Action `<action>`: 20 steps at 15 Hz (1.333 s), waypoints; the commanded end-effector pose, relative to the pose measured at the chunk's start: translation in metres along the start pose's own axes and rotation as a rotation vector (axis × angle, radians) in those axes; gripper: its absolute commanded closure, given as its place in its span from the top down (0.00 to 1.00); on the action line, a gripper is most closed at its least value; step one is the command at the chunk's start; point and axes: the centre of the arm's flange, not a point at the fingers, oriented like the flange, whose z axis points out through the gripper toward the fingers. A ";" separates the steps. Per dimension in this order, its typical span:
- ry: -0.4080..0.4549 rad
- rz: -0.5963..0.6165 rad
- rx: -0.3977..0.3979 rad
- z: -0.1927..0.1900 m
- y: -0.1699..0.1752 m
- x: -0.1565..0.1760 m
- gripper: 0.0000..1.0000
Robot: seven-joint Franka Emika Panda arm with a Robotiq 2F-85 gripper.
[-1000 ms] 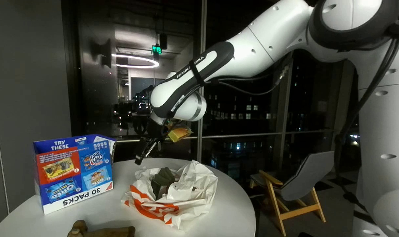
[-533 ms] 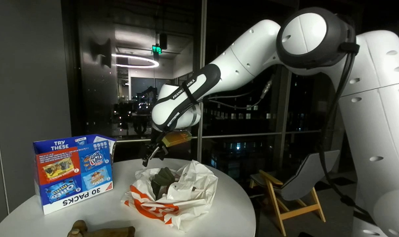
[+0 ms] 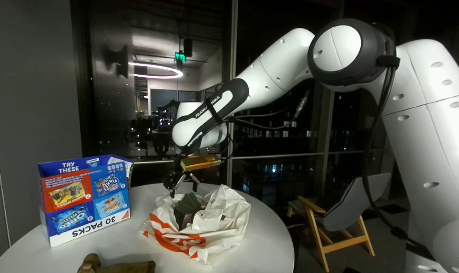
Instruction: Remove the moose toy, the beetroot plushy and the duster from the plastic
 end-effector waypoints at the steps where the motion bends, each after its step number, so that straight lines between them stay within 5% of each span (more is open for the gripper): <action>1: -0.042 0.028 -0.067 0.011 0.007 0.004 1.00; 20: -0.064 -0.030 -0.061 0.054 0.051 0.003 1.00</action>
